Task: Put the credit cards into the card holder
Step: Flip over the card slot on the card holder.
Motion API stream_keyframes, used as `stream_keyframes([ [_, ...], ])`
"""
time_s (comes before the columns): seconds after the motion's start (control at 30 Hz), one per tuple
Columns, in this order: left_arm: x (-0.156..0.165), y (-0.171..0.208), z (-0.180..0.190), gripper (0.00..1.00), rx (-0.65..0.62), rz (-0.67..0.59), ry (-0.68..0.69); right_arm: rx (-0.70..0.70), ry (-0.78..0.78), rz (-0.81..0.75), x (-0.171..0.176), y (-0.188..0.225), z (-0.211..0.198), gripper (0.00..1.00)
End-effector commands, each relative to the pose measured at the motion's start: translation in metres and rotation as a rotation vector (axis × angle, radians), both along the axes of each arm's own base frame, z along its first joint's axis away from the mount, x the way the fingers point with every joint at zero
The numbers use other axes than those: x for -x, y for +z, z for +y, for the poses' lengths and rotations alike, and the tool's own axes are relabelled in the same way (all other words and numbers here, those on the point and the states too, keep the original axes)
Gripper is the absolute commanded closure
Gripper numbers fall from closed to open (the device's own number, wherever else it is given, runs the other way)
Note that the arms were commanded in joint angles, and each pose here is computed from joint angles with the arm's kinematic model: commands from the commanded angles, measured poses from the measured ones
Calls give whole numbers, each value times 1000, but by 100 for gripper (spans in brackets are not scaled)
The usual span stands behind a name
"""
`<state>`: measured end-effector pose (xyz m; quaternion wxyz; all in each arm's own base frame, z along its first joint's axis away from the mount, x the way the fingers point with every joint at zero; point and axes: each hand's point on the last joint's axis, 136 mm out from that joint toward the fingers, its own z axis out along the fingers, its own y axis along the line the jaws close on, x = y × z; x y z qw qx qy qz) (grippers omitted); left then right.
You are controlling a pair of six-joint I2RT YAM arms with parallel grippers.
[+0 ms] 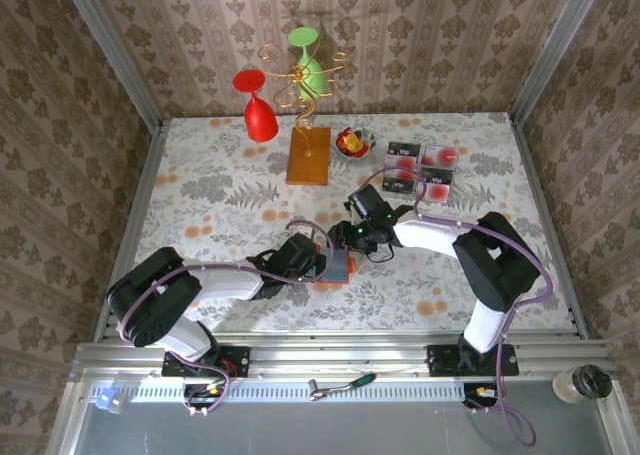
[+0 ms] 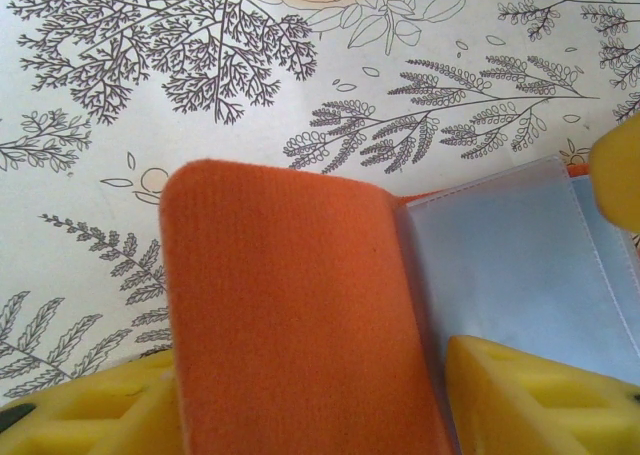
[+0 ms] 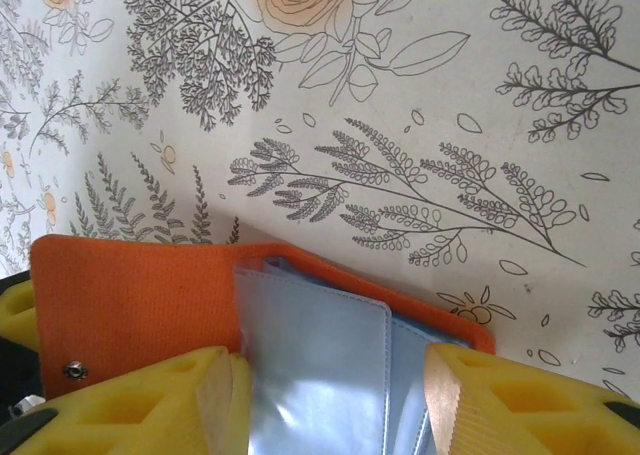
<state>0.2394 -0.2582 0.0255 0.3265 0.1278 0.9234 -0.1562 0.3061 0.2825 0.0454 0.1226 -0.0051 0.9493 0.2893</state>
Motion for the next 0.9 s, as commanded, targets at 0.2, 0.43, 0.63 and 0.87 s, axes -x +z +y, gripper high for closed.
stream_keyframes([
  [0.2,8,-15,7,38,-42,31,-1,-41,34,51,3,-13,13,53],
  [0.43,8,-14,7,38,-39,30,-1,-60,60,48,6,-8,18,60],
  [0.63,7,-9,7,38,-27,20,1,-73,73,38,9,1,21,62],
  [0.87,4,13,7,36,11,-17,11,-130,77,37,13,16,30,53],
])
